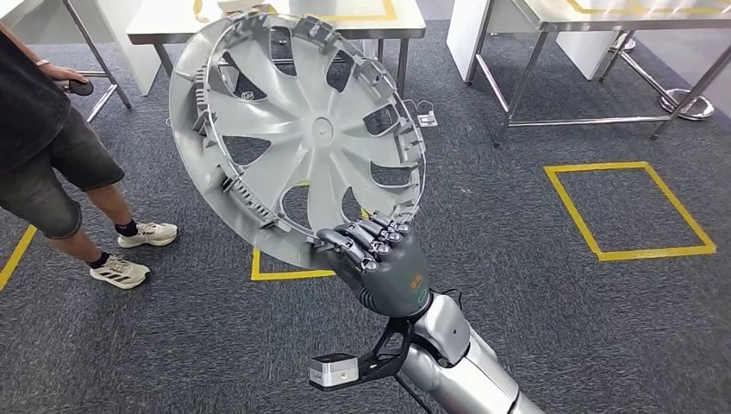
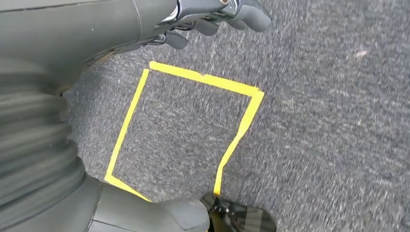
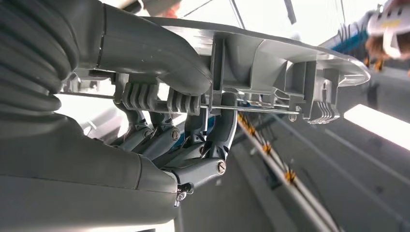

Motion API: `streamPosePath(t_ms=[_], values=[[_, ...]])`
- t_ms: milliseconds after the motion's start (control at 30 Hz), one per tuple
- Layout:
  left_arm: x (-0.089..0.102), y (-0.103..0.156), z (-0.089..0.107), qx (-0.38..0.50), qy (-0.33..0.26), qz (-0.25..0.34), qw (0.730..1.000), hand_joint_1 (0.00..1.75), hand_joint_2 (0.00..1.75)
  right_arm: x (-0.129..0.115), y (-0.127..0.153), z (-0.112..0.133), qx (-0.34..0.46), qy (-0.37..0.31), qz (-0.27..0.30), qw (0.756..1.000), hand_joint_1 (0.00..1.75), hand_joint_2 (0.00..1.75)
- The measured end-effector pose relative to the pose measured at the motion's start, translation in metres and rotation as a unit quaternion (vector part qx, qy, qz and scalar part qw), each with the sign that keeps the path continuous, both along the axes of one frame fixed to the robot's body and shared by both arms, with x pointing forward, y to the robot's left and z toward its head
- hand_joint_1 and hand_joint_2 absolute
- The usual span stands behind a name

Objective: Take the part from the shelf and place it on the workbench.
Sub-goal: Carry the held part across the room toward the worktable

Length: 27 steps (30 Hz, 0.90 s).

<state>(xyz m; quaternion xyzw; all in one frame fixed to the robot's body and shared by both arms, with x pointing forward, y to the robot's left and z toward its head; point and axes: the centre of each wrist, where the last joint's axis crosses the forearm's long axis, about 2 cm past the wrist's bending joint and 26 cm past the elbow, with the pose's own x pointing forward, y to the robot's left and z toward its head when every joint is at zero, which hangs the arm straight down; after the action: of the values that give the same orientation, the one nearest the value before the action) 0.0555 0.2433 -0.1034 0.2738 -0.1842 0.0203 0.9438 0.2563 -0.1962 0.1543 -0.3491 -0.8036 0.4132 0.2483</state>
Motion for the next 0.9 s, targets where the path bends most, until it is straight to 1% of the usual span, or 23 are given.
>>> streamPosePath(t_ms=[333, 633, 900], values=[[0.0023, 0.0046, 0.0000, 0.009, -0.018, 0.008, 1.000, 0.00, 1.75, 0.0053, -0.0015, 0.0063, 0.043, -0.018, 0.016, 0.999, 1.75, 1.75], [0.0042, 0.0064, 0.0002, 0.013, -0.019, 0.009, 1.000, 0.00, 1.75, 0.0063, -0.0078, 0.0056, 0.046, -0.017, 0.011, 0.999, 1.75, 1.75], [0.0042, 0.0076, 0.0002, 0.017, -0.014, 0.014, 1.000, 0.00, 1.75, -0.0012, -0.0099, 0.0001, 0.036, -0.009, 0.012, 0.999, 1.75, 1.75]])
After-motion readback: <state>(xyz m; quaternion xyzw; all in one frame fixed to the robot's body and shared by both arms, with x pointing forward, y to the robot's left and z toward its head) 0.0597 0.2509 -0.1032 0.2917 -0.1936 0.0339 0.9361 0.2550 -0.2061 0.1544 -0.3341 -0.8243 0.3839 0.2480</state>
